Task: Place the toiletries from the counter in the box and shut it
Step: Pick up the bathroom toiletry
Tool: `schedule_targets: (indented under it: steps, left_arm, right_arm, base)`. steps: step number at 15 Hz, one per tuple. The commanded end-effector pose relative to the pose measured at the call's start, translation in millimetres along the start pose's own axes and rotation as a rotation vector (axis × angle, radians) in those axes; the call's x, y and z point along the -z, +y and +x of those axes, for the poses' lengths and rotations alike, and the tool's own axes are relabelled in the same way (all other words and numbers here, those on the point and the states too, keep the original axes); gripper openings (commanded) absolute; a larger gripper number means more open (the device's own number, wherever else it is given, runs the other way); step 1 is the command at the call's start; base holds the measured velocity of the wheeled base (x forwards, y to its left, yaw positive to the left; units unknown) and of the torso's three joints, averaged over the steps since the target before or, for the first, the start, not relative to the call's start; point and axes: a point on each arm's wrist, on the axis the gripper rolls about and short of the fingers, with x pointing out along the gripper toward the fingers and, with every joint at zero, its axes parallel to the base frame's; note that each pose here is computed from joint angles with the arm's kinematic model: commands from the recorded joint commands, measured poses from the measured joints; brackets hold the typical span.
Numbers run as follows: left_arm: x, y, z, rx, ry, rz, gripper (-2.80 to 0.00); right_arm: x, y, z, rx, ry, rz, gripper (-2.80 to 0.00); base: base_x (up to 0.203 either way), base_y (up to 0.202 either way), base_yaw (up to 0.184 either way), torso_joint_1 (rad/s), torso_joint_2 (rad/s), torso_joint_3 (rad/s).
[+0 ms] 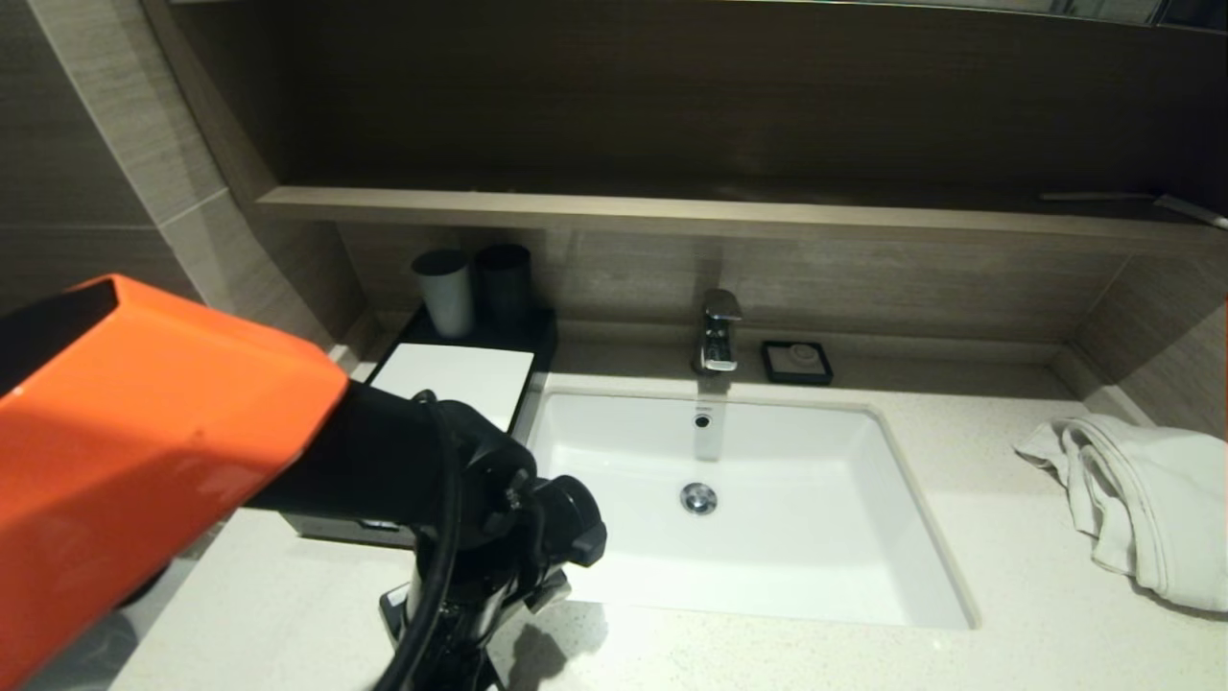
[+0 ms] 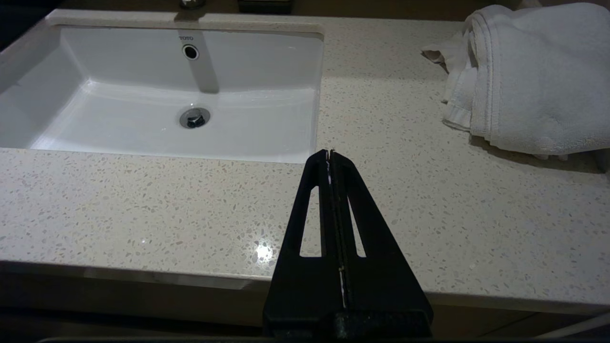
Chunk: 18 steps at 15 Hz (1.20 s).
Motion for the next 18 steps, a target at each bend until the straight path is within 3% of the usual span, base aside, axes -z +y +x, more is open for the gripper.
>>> schedule_targets:
  steps: [1,18]
  left_arm:
    - [-4,-0.3,3,0.000,0.021,-0.003,0.00]
    - [-29,2.2,10,0.002,0.023,-0.069,0.00]
  right_arm:
    - [0,0,0,0.000,0.000,0.000,-2.80]
    - [0,0,0,0.000,0.000,0.000,-2.80]
  base:
    - [0.000,0.000,0.000,0.000,0.00,0.000]
    - [0.000,0.000,0.000,0.000,0.00,0.000]
